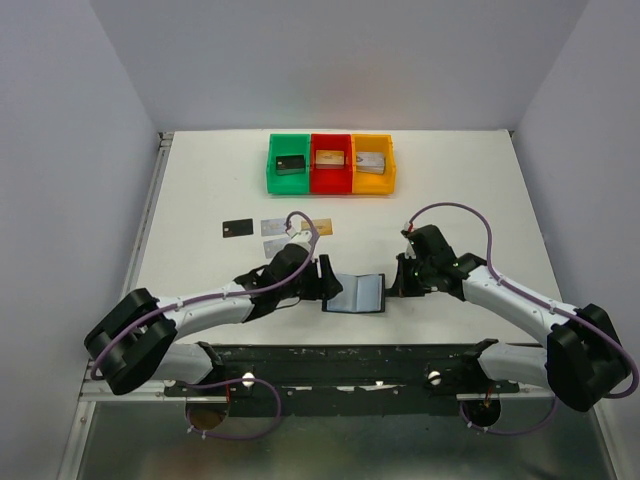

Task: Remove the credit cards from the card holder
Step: Remove the credit card from the card holder.

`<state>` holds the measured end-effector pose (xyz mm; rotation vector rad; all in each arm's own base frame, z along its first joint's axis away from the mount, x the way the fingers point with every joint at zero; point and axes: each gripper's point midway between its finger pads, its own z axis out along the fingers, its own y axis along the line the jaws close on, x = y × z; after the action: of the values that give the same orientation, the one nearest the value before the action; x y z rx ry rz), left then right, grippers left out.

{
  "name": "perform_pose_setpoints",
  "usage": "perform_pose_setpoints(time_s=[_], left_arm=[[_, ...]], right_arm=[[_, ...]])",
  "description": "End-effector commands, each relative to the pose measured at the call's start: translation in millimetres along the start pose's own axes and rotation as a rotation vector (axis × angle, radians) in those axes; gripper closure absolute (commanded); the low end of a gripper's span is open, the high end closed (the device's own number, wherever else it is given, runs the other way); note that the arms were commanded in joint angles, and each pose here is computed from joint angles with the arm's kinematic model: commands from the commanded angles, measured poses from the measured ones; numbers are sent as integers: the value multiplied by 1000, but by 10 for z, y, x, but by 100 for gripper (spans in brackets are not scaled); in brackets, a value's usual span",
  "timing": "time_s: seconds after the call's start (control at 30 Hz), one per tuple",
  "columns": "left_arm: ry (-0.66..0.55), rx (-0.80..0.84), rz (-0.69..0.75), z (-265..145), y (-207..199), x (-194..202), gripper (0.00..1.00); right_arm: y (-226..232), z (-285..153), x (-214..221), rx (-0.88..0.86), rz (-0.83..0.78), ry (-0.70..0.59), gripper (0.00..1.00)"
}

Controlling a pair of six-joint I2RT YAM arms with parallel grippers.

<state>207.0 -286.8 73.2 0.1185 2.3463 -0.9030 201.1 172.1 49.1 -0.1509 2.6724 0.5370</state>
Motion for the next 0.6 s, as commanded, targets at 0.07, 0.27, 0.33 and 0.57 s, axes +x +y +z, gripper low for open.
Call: perform_pose_setpoints(time_s=[0.07,0.27,0.33,0.57], left_arm=[[23,30,31,73,-102,72,30],[63,54,45,135,-173,164,30],[73,50,45,148,-162,200,31],[95,48,39,185,-138,281,31]], right_arm=[[-43,19,9,14,0,3,100],[-43,19,9,13,0,1,100],[-44,16,5,13,2,-1,100],[-43,18,14,12,0,2,100]])
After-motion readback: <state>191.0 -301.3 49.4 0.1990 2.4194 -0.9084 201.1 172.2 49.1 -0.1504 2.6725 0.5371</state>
